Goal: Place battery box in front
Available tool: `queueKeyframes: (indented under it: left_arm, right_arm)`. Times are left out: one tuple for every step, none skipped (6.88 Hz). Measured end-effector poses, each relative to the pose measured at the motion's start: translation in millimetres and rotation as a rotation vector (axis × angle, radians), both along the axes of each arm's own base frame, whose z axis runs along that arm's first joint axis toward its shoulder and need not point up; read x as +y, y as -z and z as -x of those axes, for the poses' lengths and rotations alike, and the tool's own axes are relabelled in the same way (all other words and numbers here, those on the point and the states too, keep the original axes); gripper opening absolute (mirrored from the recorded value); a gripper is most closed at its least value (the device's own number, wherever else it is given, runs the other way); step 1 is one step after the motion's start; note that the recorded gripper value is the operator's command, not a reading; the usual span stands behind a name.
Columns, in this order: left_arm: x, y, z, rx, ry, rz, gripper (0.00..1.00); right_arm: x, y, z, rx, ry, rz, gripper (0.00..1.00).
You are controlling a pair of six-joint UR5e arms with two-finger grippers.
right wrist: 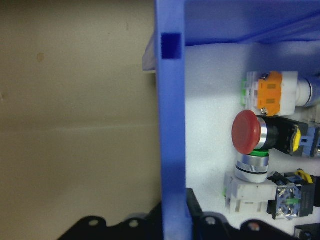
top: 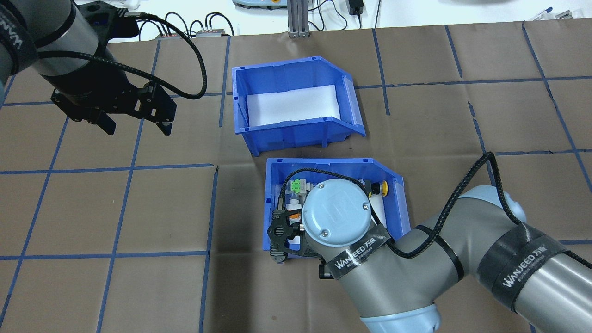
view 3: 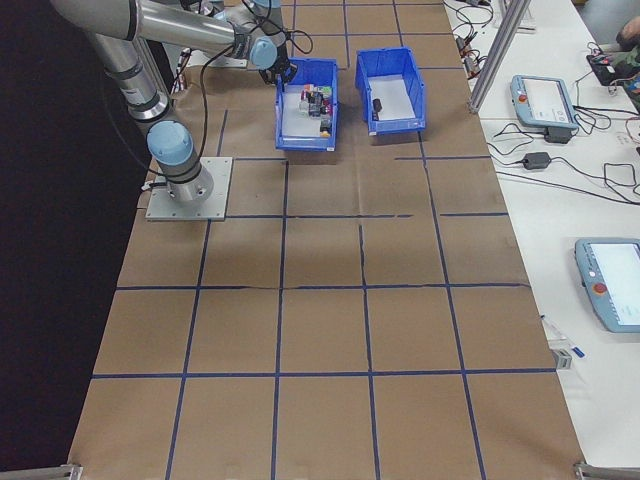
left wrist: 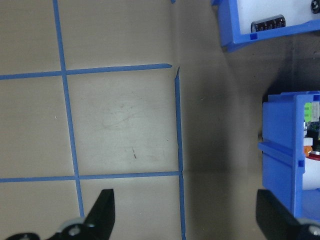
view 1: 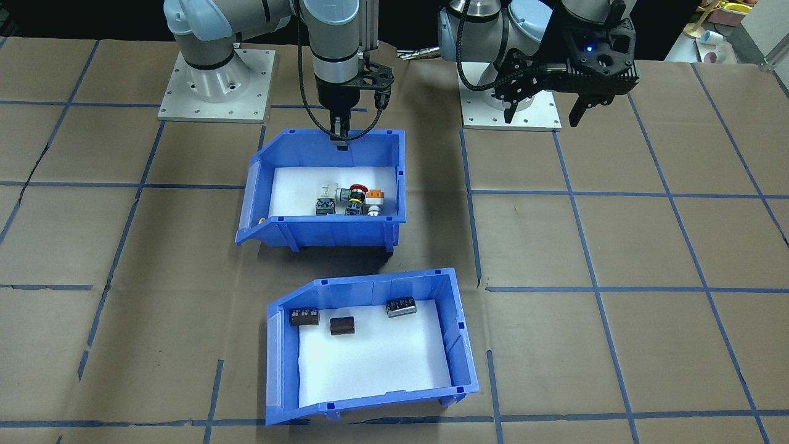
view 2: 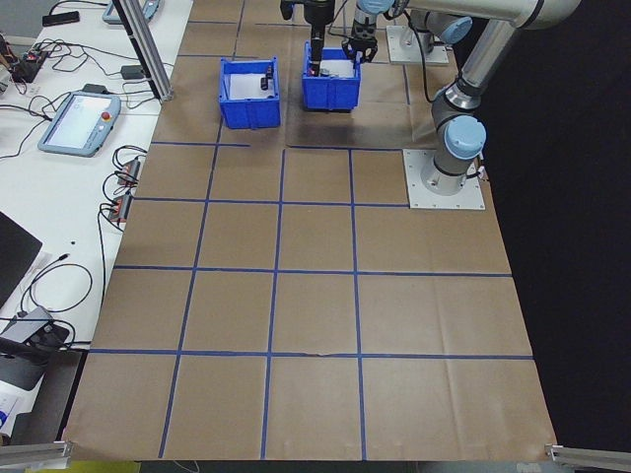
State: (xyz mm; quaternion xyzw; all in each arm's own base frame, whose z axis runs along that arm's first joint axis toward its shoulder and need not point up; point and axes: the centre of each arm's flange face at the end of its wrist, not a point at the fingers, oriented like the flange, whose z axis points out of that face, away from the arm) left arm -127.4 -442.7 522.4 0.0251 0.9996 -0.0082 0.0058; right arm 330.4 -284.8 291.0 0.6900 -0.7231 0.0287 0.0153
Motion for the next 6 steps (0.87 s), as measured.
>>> queueKeyframes:
  left_arm:
    - [0,0,0,0.0,-0.001,0.0,0.99]
    - [0,0,0,0.002,-0.001,-0.001,0.99]
    - [0,0,1,0.004,-0.002,0.0,0.99]
    - [0,0,1,0.004,-0.003,0.0,0.99]
    - [0,0,1,0.005,-0.005,0.0,0.99]
    - [0,0,1,0.005,-0.006,0.0,0.99]
  right_arm:
    - [0,1,-1,-0.003,0.01,-0.002,1.0]
    - [-1,-2,-1,-0.004,0.021,0.004,1.0]
    - [-3,-10,0,-0.011,0.028,0.021,1.0]
    - [-5,-27,4,-0.027,0.038,0.052,1.0]
    - [-8,-47,9,-0.041,0.053,0.078,1.0]
    - [-17,-63,17,-0.043,0.081,0.082,1.0]
